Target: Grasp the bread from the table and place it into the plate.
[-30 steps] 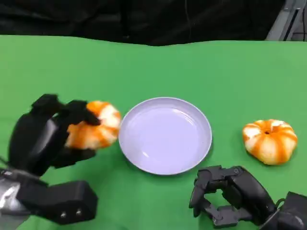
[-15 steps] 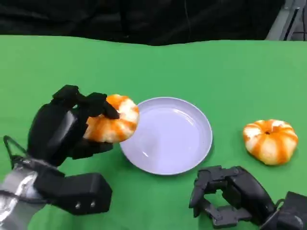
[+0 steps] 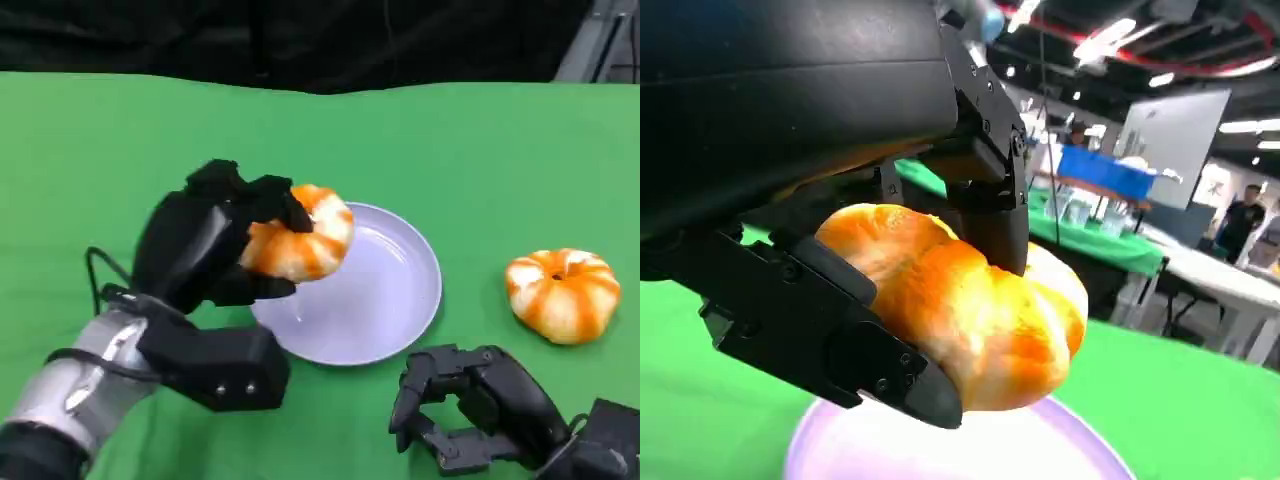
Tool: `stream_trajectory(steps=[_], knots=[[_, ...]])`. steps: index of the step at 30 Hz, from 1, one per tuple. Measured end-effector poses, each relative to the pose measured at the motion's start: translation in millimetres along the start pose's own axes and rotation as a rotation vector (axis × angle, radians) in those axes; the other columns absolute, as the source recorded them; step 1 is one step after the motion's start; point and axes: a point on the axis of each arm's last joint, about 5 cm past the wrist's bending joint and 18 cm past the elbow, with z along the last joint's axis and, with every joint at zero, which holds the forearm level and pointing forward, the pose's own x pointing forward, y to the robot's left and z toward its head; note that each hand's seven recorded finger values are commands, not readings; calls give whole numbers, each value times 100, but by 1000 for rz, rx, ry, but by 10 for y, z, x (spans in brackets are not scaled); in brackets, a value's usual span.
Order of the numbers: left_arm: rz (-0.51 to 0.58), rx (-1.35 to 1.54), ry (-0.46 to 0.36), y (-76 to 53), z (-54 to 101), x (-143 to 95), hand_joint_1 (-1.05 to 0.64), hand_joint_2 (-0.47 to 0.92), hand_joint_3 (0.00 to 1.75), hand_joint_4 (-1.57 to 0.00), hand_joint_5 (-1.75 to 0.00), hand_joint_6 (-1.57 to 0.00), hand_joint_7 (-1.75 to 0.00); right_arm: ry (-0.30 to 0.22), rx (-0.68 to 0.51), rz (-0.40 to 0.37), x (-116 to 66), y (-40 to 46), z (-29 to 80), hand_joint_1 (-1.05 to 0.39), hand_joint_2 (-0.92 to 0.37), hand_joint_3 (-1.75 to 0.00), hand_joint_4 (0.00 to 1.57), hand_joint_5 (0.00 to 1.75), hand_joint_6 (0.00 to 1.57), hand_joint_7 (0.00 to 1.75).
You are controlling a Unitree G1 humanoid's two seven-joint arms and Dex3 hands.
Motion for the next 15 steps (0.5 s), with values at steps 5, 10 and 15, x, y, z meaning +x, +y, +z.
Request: stream_trajectory(steps=[5,10,15], knots=[[-29,-10,-16,-72,40,47,-2,87,0,-52,-166,-61,-129,-2,2,-1,4,6,-1,12,-56,-110,94,132,93,106],[-71,-26,-7,-120,47,110,-2,86,0,-51,-164,-62,-127,-6,-3,-4,10,4,9,12,-56,-110,95,132,93,105],[-102,-42,9,-184,45,136,-2,85,0,-51,-163,-62,-125,-9,-5,-3,13,4,13,12,-55,-111,95,132,93,105]])
